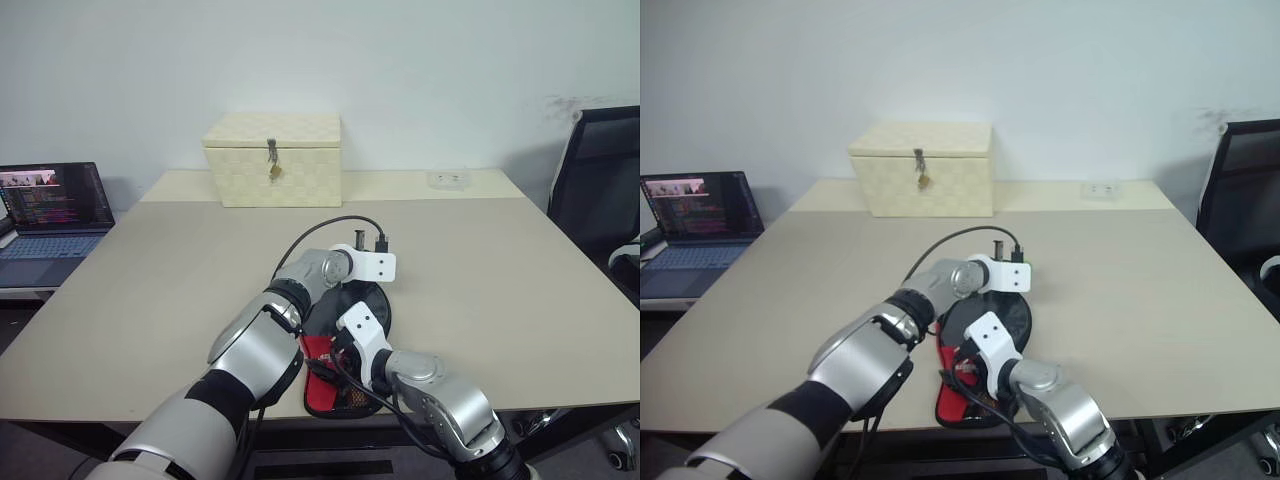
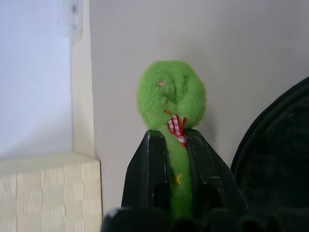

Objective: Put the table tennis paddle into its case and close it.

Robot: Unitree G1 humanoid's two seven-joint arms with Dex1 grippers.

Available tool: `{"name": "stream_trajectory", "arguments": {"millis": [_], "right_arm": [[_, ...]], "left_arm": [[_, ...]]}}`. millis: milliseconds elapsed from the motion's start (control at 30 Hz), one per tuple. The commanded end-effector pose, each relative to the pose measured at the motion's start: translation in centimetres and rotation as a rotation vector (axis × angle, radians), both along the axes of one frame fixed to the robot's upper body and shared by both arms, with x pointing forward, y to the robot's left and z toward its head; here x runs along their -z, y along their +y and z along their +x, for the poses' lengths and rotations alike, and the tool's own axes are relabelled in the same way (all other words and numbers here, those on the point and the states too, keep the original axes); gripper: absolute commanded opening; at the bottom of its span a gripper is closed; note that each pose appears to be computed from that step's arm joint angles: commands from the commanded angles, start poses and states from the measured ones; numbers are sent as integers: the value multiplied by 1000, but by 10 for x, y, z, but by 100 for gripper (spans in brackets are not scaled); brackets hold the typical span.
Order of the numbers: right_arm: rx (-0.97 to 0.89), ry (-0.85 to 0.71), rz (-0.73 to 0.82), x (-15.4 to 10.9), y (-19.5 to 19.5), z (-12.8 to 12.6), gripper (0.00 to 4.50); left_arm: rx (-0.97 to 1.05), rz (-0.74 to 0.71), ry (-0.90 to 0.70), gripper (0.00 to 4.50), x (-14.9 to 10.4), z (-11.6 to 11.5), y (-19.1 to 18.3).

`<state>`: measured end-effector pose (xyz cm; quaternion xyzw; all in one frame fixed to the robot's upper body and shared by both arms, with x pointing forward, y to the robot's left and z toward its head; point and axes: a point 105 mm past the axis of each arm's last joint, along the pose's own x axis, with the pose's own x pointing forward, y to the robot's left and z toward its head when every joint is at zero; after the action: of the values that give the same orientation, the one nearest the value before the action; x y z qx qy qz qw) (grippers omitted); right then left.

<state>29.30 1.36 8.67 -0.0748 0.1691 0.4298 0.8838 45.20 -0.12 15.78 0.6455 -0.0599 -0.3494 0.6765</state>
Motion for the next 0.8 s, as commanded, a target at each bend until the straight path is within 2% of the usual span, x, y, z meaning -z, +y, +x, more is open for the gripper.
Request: {"name": "stream_trajectory", "arguments": {"millis": [33, 300, 567, 600, 667, 800], "right_arm": [[-13, 172, -82, 43, -2, -17, 450], [-12, 166, -81, 41, -3, -11, 450], [-22, 150, -84, 37, -1, -6, 450], [-23, 146, -83, 36, 0, -4, 450], [-24, 137, -79, 33, 1, -1, 450], [-28, 115, -80, 28, 2, 6, 450]], "left_arm": [[140, -39, -61, 10, -27, -12, -37], [217, -101, -2, 10, -23, -26, -57], [204, -166, 108, 10, -16, -28, -51], [197, -174, 124, 66, -15, -27, -49], [185, -197, 153, 108, -14, -26, -42], [205, -309, 304, 245, -8, -31, -35]]}}
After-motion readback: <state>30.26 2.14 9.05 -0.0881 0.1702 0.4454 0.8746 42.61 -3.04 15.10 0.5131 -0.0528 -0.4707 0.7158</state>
